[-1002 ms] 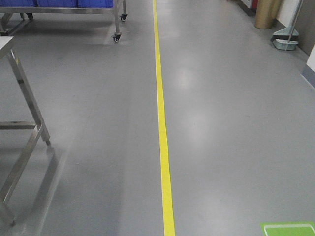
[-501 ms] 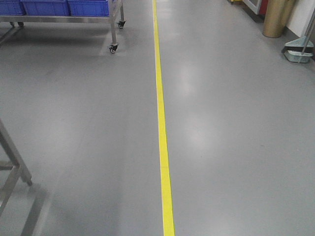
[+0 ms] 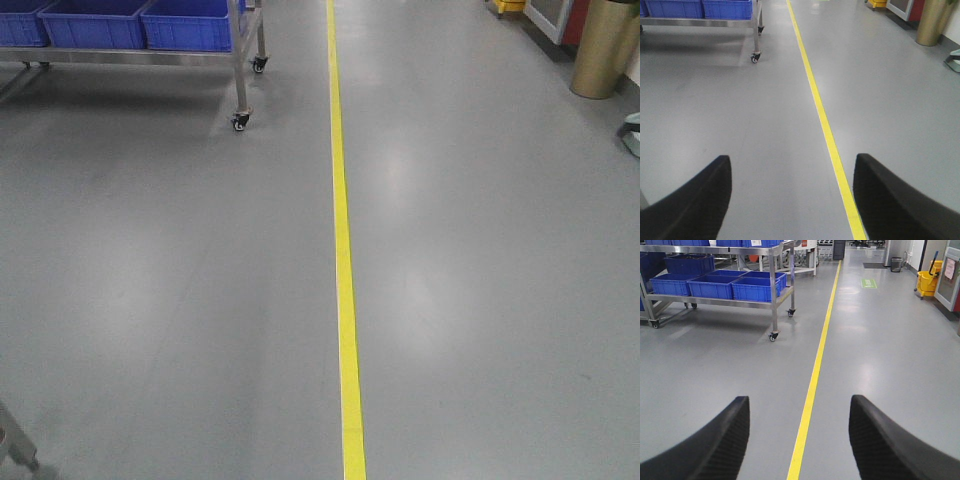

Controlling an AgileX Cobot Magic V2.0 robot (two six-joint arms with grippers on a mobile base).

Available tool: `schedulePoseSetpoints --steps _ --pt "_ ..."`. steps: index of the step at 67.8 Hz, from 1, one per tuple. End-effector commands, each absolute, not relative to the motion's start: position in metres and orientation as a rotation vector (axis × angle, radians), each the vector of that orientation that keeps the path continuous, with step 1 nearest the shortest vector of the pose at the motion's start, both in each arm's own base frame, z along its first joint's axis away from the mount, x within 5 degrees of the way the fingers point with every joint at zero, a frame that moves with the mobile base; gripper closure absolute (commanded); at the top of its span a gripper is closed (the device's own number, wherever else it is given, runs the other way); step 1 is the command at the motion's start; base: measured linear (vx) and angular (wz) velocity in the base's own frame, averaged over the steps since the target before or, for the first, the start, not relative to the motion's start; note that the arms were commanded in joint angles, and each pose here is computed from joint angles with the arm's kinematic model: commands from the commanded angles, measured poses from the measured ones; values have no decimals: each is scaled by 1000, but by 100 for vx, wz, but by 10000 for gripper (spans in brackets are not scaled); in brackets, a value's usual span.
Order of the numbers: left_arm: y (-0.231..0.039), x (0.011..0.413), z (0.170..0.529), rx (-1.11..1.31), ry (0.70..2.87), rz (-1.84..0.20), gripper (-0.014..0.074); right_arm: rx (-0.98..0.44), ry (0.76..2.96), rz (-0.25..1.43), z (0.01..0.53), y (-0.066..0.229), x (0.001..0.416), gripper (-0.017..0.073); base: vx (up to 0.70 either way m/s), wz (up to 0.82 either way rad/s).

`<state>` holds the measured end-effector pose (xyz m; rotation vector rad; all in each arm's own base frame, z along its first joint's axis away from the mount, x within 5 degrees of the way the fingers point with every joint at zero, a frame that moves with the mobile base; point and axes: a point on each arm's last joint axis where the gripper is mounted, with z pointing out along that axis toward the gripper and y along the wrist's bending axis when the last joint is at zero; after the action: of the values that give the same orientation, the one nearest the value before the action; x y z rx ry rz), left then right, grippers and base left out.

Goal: Move and align brake pads A on conveyor
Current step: 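Drive forward along the yellow floor line, then turn and drive up to the stainless steel table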

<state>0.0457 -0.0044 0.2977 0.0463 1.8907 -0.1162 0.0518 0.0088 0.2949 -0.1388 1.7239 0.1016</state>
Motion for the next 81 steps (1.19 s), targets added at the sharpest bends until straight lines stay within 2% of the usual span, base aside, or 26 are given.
schedulePoseSetpoints --steps 1,43,81 --pt "-5 48 310 44 1815 -130 92 -136 1637 87 309 8 52 144 61 8" --pt "-5 48 310 44 1815 -130 92 -136 1637 87 309 8 52 144 53 21" --pt "-5 48 310 44 1815 -130 92 -136 1637 87 309 8 52 144 36 97"
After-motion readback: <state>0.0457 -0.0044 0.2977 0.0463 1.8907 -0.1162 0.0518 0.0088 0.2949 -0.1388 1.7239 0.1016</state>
